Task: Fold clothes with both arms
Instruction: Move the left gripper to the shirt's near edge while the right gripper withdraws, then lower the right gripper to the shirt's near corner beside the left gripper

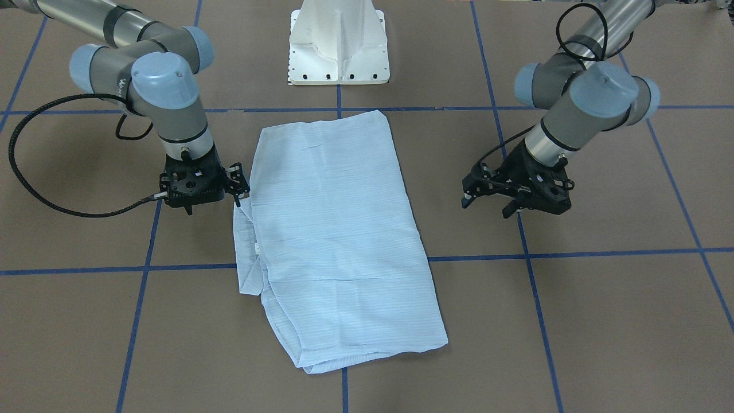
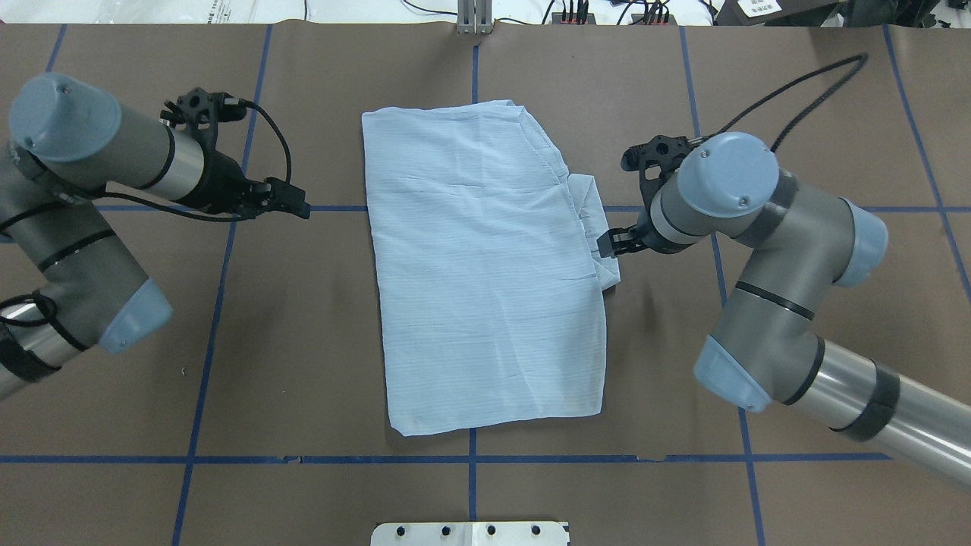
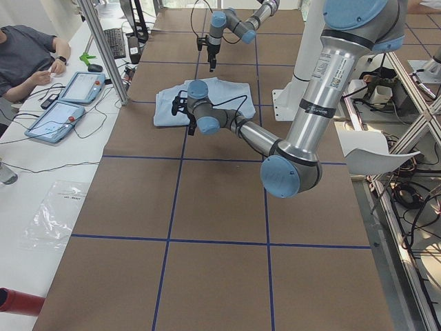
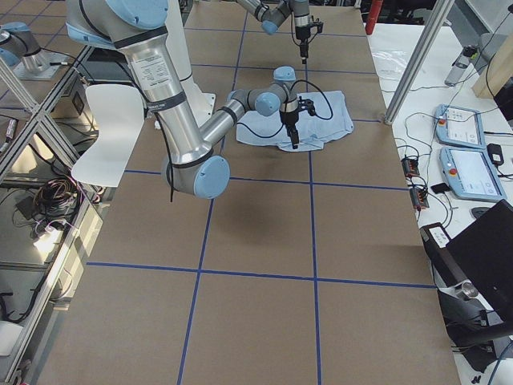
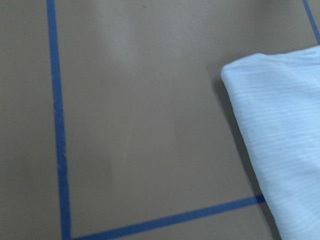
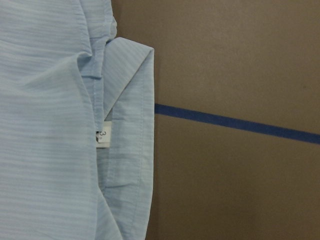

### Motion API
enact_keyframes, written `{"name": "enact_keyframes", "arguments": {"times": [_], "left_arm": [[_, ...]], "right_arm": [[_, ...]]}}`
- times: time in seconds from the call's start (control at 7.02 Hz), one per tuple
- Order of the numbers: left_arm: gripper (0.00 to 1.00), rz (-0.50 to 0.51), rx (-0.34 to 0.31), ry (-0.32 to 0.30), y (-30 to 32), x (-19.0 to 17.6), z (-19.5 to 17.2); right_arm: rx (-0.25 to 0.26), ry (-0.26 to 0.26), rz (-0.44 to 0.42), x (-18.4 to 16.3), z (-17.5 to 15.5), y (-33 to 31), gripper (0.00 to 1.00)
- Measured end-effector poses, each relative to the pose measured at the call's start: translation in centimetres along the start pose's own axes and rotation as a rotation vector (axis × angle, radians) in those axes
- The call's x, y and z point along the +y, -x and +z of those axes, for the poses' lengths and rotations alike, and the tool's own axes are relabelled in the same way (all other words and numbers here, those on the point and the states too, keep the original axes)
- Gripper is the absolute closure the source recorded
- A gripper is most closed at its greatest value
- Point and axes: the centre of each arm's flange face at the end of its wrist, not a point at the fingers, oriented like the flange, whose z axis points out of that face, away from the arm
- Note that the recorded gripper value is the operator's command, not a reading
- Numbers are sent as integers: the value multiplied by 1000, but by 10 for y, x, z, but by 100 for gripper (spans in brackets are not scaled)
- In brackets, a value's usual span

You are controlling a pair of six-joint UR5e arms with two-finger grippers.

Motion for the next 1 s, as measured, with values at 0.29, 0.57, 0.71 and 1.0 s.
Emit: {"name": "enact_keyframes", "arguments": {"times": [0.29, 0.57, 0.71, 1.0], "left_arm": [[0, -117, 47, 58, -64, 90, 24], [0, -221, -13, 99, -103, 156, 58], [0, -255, -40, 119, -121, 182, 70], [20, -277, -62, 146, -141, 221, 86]], "right_arm": [[-126, -41, 128, 36, -11, -40, 0], [-157, -51, 163, 47, -17, -52, 0], [-159, -51, 166, 49, -17, -53, 0], [-159, -50, 168, 49, -17, -53, 0]]}}
